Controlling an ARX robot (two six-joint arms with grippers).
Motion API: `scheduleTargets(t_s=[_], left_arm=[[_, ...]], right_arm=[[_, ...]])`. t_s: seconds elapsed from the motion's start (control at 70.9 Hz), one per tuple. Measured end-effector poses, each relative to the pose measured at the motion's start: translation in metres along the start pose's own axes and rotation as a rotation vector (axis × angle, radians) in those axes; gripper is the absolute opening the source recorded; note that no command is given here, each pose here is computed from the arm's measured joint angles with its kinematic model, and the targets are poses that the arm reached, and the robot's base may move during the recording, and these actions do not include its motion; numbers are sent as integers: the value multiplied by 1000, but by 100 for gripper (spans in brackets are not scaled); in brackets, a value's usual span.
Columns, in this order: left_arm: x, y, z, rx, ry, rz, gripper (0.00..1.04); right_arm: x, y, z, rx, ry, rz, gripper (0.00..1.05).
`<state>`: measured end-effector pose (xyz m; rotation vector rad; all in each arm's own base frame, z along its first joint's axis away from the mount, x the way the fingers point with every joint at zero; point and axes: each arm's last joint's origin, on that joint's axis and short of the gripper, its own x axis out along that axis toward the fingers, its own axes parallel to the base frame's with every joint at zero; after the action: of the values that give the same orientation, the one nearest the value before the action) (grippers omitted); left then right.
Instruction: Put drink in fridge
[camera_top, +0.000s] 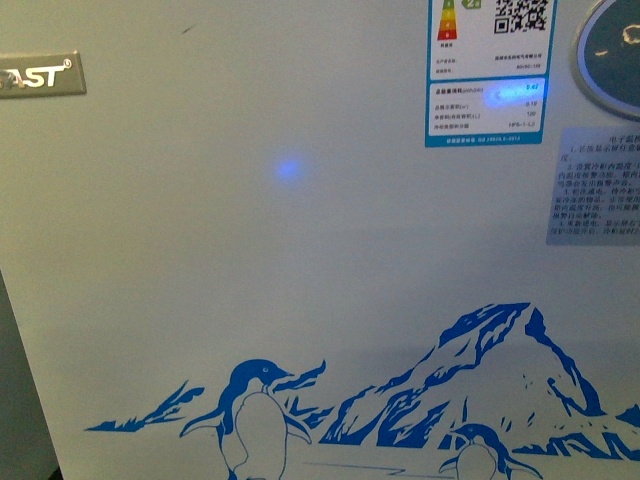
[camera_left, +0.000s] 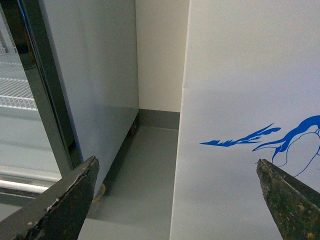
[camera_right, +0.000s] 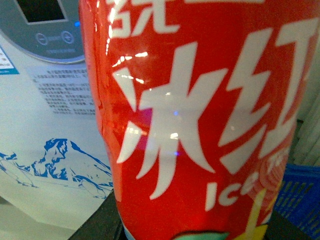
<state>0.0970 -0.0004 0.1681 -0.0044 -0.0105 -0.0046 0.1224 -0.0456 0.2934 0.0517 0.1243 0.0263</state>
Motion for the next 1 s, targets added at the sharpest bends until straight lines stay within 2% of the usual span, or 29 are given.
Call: scheduleTargets(t_s=[0.212,0.339,0.635,1.002], left_arm=[[0,0,0,0,0,0,97],[0,0,0,0,0,0,97],[0,0,0,0,0,0,97],[0,0,0,0,0,0,97]], right_arm=[[-17,29,5,-62,-70,-144,37],[-23,40,10,-71,-162,-248,37],[-18,51,-5,-115,-132,-206,37],[-19,38,-8,-87,-176,-292,37]])
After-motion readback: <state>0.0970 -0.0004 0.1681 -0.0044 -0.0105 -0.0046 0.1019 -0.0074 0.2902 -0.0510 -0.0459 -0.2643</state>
